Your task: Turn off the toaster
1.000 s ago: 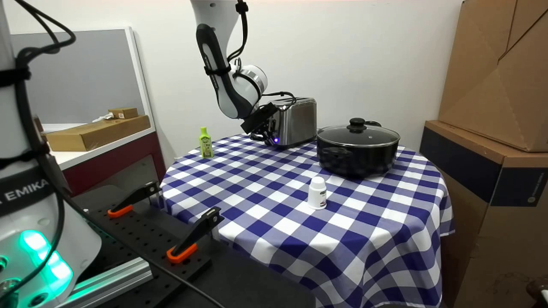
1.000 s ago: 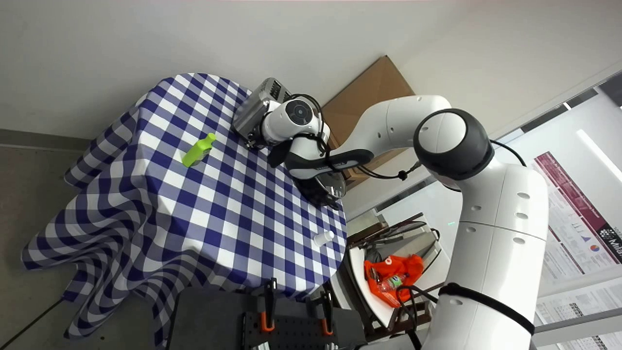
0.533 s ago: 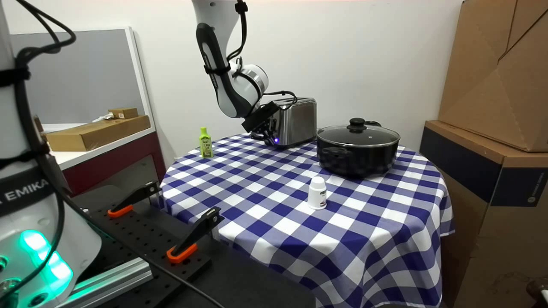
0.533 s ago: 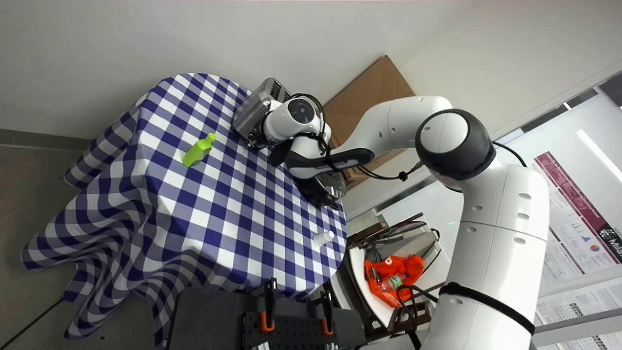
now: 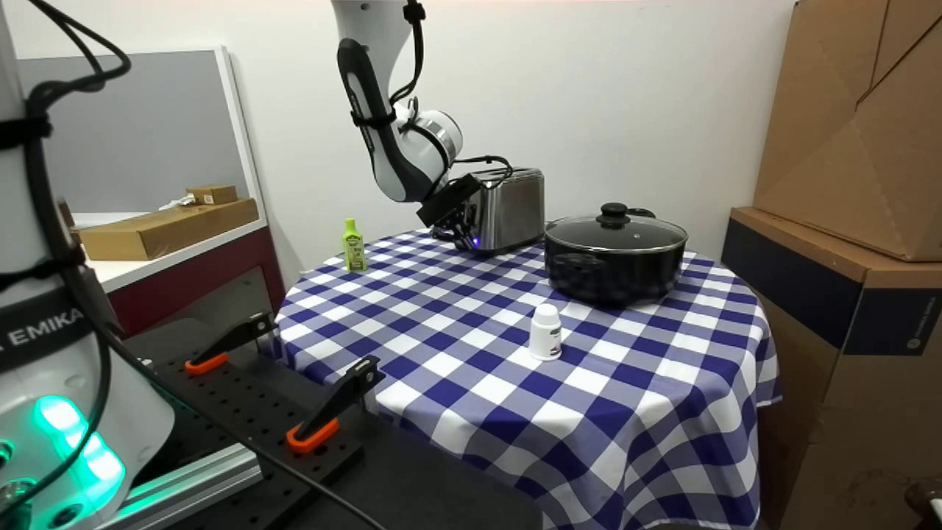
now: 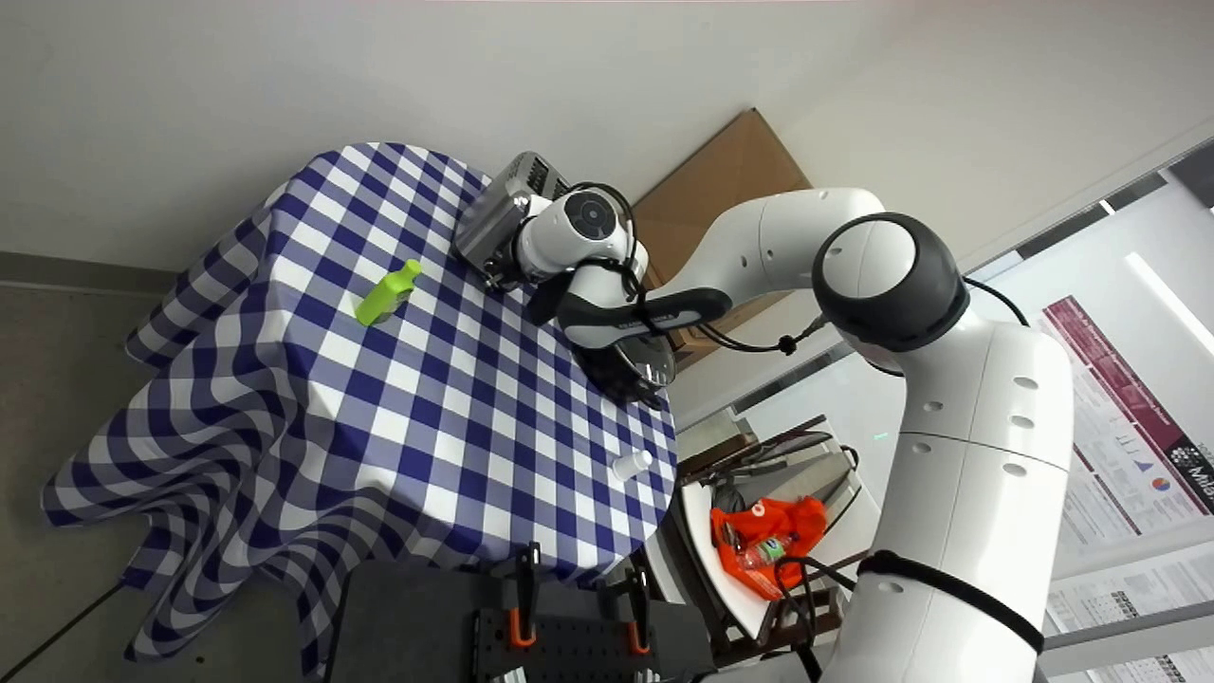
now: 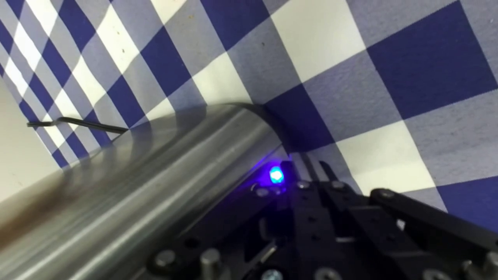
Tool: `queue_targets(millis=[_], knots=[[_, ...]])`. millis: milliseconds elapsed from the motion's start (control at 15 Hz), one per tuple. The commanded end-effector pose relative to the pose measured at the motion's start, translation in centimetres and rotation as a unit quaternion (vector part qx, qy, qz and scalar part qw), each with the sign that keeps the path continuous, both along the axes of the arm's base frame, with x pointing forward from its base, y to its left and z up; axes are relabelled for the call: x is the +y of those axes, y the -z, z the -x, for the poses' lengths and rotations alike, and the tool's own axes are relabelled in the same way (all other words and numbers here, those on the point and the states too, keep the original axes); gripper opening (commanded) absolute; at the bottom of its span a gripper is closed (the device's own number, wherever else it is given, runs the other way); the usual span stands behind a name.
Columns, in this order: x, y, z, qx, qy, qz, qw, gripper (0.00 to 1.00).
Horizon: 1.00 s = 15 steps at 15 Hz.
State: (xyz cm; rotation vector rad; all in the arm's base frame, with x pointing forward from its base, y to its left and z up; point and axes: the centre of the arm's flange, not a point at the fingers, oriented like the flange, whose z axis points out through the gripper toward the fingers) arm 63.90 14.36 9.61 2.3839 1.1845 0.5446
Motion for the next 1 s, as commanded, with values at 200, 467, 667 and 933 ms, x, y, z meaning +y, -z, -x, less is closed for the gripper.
queue_targets(millis=[200, 467, 667, 933], knots=[[-0.8, -1.4, -1.2, -0.012, -0.003, 0.011, 0.9999, 0.0], [-1.1, -2.3, -1.1, -0.019, -0.007, 0.012, 0.9997, 0.0], [-1.2, -2.0, -1.0, -0.014, -0.007, 0.014, 0.9998, 0.0], [-1.1, -1.6, -0.8, 0.005, -0.007, 0.013, 0.9999, 0.0]])
